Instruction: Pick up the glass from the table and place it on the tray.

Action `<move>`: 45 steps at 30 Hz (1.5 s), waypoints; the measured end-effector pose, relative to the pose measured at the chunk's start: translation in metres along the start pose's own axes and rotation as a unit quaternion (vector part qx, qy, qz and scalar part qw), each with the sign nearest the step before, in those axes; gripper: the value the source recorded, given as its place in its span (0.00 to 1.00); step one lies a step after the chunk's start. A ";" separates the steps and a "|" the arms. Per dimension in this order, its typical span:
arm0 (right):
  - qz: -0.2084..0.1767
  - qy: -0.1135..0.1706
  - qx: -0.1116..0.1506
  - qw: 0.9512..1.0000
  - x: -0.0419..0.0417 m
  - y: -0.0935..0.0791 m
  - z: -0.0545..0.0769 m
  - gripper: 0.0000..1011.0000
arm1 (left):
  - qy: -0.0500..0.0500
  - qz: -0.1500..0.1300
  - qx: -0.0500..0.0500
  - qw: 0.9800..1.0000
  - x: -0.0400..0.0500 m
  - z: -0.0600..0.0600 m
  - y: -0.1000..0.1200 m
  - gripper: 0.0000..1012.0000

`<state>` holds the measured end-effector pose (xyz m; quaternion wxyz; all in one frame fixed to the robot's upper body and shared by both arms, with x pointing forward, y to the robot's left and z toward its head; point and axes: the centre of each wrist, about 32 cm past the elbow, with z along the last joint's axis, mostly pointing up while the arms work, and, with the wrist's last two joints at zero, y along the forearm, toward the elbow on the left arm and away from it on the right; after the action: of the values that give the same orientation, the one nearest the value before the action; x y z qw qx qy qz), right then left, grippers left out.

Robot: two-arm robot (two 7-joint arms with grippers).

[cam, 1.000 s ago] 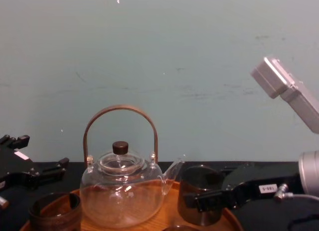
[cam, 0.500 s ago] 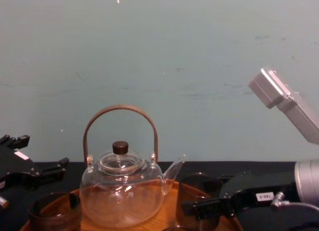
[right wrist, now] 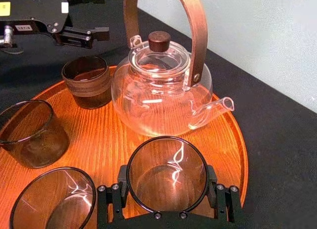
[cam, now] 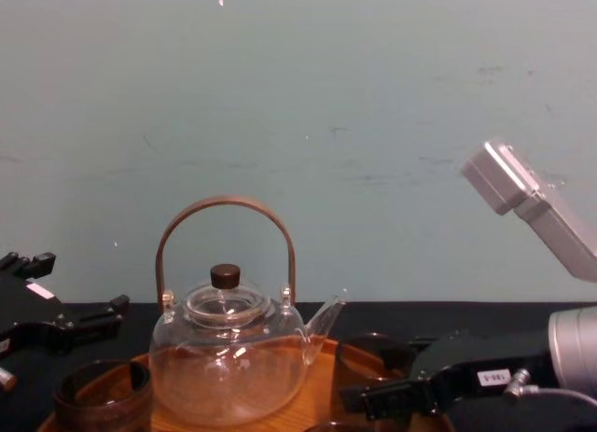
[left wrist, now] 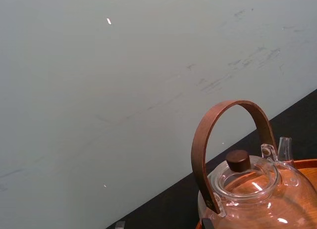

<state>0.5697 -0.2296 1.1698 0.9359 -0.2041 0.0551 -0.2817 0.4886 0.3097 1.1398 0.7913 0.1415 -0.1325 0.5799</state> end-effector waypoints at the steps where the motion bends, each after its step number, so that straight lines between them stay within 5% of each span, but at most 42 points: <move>1: 0.000 0.000 0.000 1.000 0.0000 0.000 0.000 0.89 | 0.000 0.000 0.000 1.000 0.0000 0.000 0.000 0.99; 45: -0.001 0.004 0.002 1.000 0.0007 -0.003 -0.001 0.99 | 0.000 0.000 0.000 1.000 0.0000 0.000 0.000 0.99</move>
<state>0.5687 -0.2325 1.1700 0.9357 -0.2015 0.0582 -0.2838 0.4886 0.3097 1.1398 0.7913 0.1415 -0.1324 0.5799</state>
